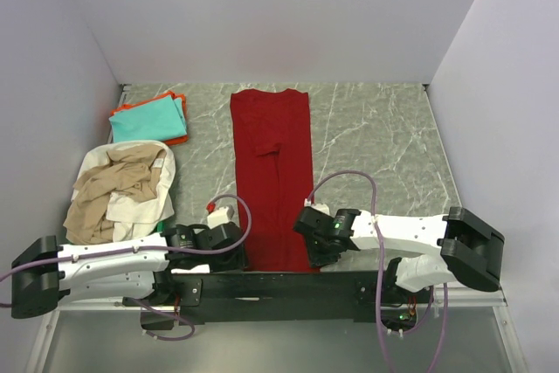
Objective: Fold and stack the t-shirts
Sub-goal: Fold the tshirt
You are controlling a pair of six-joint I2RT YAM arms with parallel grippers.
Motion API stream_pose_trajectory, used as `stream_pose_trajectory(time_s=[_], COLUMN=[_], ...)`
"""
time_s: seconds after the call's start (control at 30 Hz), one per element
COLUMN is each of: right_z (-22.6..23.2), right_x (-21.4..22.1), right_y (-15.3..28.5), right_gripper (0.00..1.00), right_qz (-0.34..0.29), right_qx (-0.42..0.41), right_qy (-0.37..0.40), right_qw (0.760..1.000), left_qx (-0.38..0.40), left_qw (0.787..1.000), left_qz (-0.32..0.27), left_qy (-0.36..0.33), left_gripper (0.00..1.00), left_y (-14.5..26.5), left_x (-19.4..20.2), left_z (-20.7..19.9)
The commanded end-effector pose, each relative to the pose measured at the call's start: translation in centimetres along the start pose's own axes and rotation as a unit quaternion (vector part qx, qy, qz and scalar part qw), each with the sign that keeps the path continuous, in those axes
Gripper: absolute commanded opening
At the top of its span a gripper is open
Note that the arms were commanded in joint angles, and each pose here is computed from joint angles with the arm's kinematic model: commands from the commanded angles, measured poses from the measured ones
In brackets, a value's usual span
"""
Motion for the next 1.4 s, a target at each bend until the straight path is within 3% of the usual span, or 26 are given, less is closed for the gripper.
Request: stream_pose_trajectory(time_s=[0.0,0.47,0.8,1.07,1.37], right_z=[-0.3,-0.9,-1.4,-1.4,-0.6], right_x=[0.2,0.5,0.7,0.6,-0.2], right_y=[-0.5,-0.4,-0.7,-0.8,-0.2], right_gripper=[0.37,0.29,0.30,0.34,0.35], right_qz=[-0.006,-0.008,-0.009,-0.014,-0.032], right_qx=[0.008,0.010,0.016,0.016,0.006], right_qy=[-0.005,-0.017,-0.025,-0.033,-0.044], right_qw=[1.000,1.000,1.000,0.999,0.999], left_qx=[0.014,0.009,0.013,0.018,0.011], left_qw=[1.000,0.998,0.996,0.996,0.997], left_qz=[0.001,-0.032,-0.053,-0.051,-0.046], left_qy=[0.016,0.049,0.073,0.070,0.064], left_gripper=[0.59,0.48,0.46,0.39,0.16], left_y=[-0.2,-1.3,-1.7,-2.2,-2.4], left_x=[0.3,-0.1,-0.4,-0.2,0.0], left_z=[-1.2,-0.4,0.1,-0.1,0.0])
Point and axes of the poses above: each gripper's point midway between its finger pads, its own y axis back along the fingers, its own z axis along the line the jaws close on, x = y × z, the point moved 1 cm from there along y, back along the fingers, and after that the axes turned 9 degrees about -y, right-handed, at the moved point
